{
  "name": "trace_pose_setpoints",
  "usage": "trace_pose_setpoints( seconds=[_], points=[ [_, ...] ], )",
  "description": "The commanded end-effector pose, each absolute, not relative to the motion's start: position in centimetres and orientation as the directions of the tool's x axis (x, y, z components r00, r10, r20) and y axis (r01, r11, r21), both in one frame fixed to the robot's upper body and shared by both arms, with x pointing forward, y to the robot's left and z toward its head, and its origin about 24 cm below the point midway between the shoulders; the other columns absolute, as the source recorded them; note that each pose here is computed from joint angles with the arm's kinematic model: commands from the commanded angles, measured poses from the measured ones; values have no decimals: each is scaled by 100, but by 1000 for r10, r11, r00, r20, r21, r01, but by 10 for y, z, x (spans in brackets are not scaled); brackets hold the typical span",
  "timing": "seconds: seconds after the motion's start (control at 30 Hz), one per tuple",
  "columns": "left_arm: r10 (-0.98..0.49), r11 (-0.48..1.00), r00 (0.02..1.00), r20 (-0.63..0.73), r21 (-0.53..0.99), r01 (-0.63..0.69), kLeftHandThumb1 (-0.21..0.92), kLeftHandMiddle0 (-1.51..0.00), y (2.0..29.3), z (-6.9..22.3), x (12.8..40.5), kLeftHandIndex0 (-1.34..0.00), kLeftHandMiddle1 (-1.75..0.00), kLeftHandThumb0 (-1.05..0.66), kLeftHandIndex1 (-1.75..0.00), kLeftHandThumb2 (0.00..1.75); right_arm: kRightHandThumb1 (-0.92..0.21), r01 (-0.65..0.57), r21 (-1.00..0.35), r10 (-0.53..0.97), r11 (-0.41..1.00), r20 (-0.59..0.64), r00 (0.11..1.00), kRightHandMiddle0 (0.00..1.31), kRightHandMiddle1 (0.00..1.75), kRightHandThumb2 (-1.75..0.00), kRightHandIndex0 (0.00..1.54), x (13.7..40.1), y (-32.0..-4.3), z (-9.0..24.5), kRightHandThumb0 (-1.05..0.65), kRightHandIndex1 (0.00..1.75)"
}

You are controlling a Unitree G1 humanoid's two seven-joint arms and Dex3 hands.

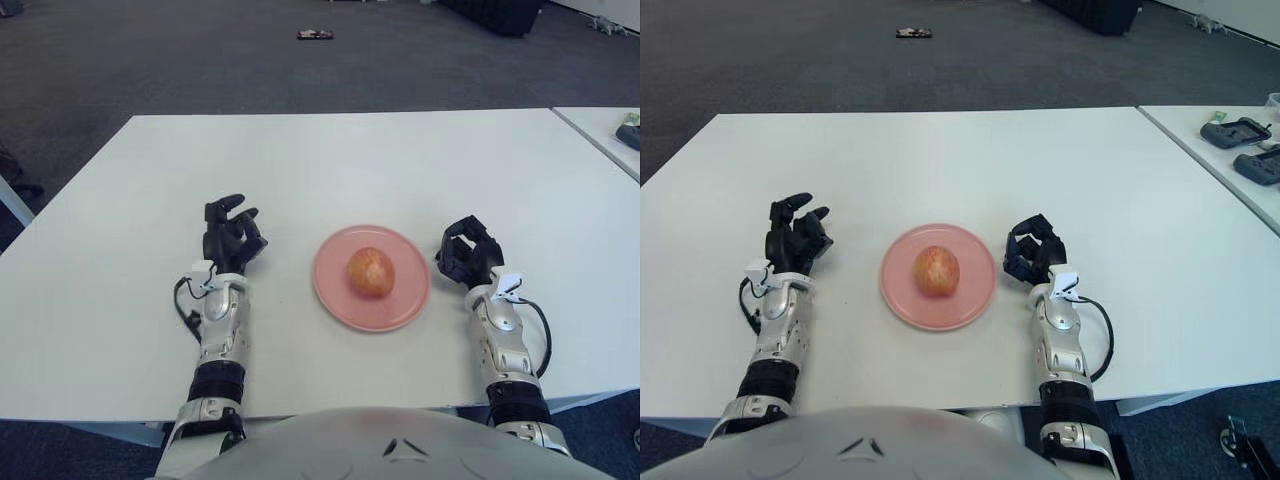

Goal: Put the apple into the plate.

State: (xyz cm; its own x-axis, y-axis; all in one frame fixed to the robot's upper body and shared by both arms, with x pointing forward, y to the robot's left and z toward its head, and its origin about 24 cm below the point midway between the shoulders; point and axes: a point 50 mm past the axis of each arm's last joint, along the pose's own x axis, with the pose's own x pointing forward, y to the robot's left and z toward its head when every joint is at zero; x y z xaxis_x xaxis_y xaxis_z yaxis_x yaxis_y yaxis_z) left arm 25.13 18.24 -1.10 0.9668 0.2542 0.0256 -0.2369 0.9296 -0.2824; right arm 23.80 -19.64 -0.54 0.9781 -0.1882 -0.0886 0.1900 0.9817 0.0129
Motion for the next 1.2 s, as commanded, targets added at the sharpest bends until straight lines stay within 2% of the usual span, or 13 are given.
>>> trace_pose_setpoints(
  seconds=[0.0, 0.07, 0.2, 0.47, 0.87, 1.17],
  points=[
    [239, 945, 971, 24, -236, -227, 54, -62, 184, -11, 257, -42, -172, -43, -174, 108, -44, 205, 14, -198, 979, -202, 959, 51, 175, -117, 71, 228, -197, -25, -44, 171],
    [227, 954, 974, 11, -203, -220, 50, -75, 183, -12, 258, -45, -174, -43, -174, 110, -43, 205, 15, -198, 979, -205, 958, 52, 175, -118, 71, 229, -197, -25, -44, 171],
    [193, 969, 980, -39, -150, -197, 46, -89, 183, -18, 258, -49, -174, -44, -175, 115, -43, 205, 23, -196, 979, -206, 959, 52, 175, -118, 71, 229, -196, -25, -44, 171],
    [129, 988, 985, -118, -74, -138, 38, -107, 186, -30, 249, -56, -175, -46, -175, 125, -43, 207, 26, -198, 978, -198, 960, 52, 175, -118, 71, 228, -195, -24, -44, 170],
    [95, 995, 978, -185, 8, -95, 31, -120, 184, -39, 239, -62, -175, -48, -175, 134, -43, 199, 27, -191, 980, -187, 964, 52, 175, -119, 72, 228, -194, -23, -44, 170],
    [102, 994, 970, -219, -4, -105, 32, -115, 181, -44, 235, -61, -175, -48, -175, 132, -43, 190, 31, -181, 981, -183, 966, 52, 175, -119, 73, 228, -193, -23, -44, 169]
  ],
)
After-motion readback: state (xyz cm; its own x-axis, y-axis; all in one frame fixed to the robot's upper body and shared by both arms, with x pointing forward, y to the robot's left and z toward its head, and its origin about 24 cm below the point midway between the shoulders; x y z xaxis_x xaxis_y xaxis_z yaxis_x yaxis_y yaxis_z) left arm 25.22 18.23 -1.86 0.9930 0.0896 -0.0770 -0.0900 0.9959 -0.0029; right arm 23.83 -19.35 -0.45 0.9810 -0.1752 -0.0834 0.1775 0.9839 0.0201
